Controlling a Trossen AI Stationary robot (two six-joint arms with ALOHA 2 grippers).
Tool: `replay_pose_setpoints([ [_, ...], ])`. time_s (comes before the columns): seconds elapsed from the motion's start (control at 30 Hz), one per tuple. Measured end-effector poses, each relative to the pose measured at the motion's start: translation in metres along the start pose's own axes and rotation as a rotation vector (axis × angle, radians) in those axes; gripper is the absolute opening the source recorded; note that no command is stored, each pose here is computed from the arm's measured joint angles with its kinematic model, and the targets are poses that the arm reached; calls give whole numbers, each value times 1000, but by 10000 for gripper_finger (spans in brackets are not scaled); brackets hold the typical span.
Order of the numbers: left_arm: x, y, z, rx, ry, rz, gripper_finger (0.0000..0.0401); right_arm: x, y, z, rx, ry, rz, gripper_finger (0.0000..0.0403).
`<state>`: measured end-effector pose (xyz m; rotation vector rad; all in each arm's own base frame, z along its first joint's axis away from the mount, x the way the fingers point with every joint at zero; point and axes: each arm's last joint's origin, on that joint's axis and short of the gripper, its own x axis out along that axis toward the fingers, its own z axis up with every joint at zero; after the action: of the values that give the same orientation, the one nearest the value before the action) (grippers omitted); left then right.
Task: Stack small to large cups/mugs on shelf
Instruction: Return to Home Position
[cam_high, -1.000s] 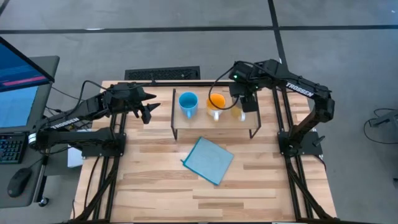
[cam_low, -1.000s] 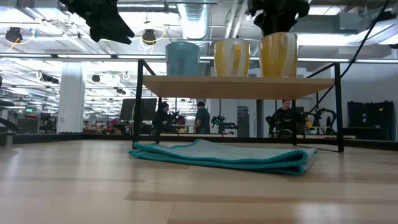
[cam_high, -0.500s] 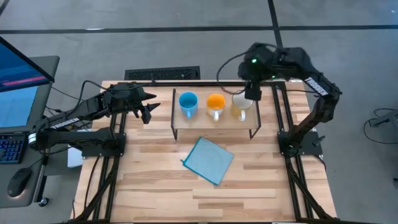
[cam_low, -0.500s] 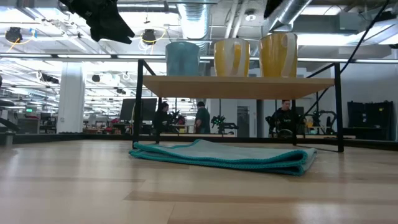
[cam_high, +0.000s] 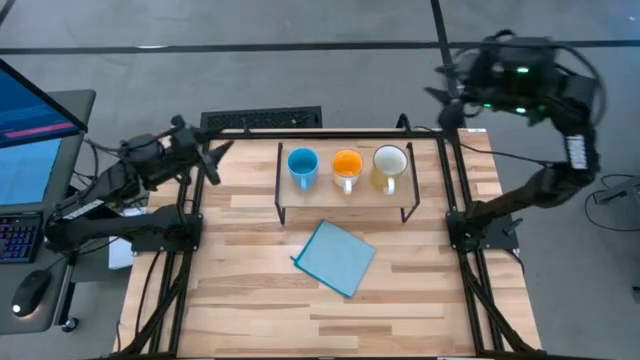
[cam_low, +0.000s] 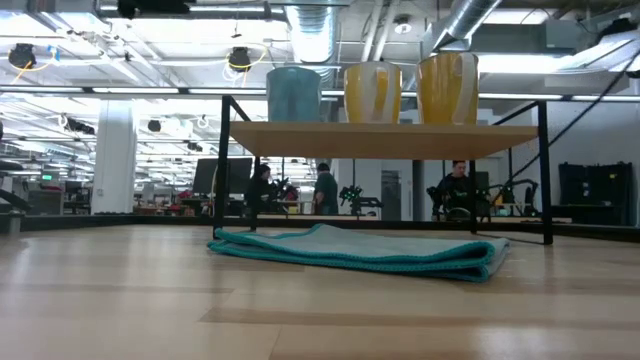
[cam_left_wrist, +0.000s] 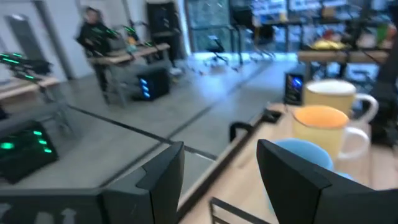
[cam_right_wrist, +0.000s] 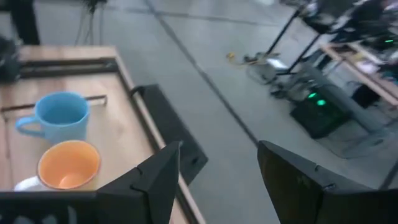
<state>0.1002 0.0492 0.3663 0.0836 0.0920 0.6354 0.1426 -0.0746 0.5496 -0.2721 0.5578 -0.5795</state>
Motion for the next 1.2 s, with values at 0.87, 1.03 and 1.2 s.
replay_pose_setpoints([
  [0.87,6,7,4,110,-20,288,195,9,30,-178,321,-315,-403,240],
  [1.03,6,8,-16,103,-13,390,195,14,45,-210,345,-405,-443,240],
  [1.2,-8,10,-36,48,-96,452,195,14,56,-230,361,-465,-457,240],
])
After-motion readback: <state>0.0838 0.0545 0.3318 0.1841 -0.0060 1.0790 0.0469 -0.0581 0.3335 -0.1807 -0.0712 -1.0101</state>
